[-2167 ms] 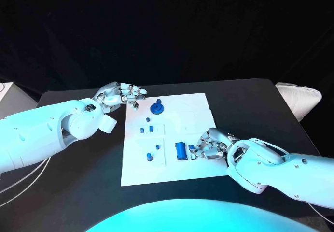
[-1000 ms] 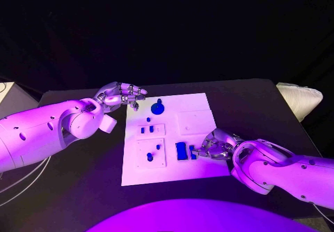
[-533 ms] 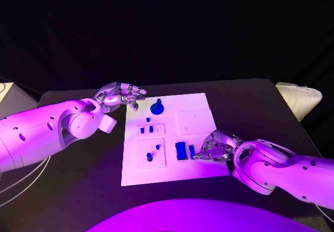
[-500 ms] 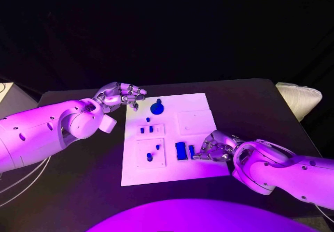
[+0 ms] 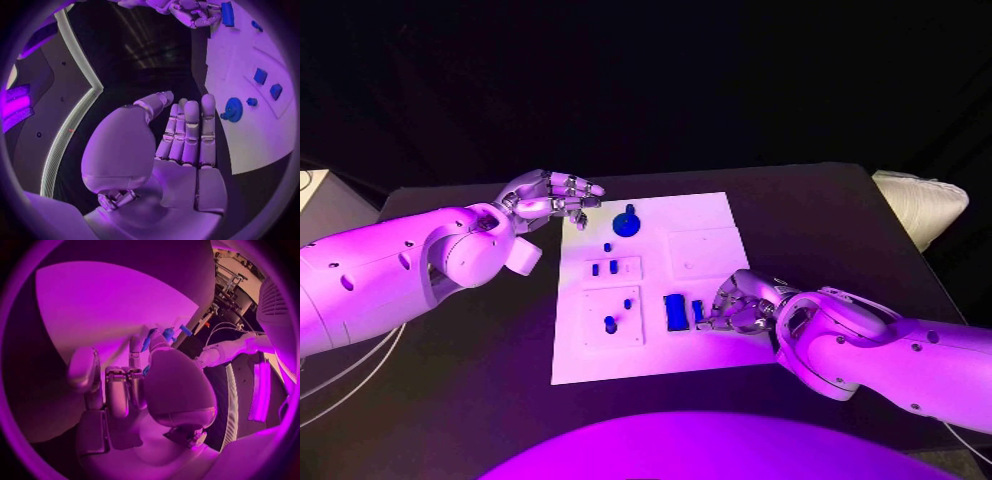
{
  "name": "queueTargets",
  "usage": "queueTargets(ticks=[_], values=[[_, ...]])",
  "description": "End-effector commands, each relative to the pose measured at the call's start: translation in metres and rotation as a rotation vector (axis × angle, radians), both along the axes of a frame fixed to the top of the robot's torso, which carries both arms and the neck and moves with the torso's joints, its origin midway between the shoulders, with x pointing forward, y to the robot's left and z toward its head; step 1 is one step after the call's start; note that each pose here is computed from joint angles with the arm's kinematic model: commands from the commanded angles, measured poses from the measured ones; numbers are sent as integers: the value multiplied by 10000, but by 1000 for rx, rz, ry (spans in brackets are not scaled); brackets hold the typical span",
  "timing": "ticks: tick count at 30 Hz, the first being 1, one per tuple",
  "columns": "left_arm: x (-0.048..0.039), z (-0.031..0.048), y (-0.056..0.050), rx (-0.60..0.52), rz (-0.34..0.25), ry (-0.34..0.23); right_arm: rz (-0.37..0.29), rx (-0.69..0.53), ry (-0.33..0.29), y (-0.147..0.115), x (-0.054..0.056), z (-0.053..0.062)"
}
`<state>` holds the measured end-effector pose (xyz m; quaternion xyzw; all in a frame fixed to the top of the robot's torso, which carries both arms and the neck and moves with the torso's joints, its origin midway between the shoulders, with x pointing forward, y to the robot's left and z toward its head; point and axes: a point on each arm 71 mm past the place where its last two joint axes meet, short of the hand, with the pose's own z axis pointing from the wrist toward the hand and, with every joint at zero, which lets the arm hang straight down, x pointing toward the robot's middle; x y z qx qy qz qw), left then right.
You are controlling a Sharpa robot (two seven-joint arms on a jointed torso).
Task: Assemble the parts on the task board
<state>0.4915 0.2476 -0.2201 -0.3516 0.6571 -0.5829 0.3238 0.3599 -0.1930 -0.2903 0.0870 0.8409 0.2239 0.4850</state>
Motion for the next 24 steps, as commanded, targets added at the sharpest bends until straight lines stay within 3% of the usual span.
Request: queueTargets(ticks=[1, 8, 16, 20, 24], values=[[-7, 5, -23, -15, -16, 2, -9, -36, 5, -29, -2, -41], [-9, 2, -24, -15, -16, 2, -3, -2, -9, -17, -18, -12], [-11, -48, -7, -31, 2, 13, -7, 152, -29, -83, 5, 111], [-11, -109, 14, -56, 32, 22, -37, 277, -31, -167, 137, 206], [11, -137, 19, -91, 78, 11, -111, 449, -30, -323, 394, 268]])
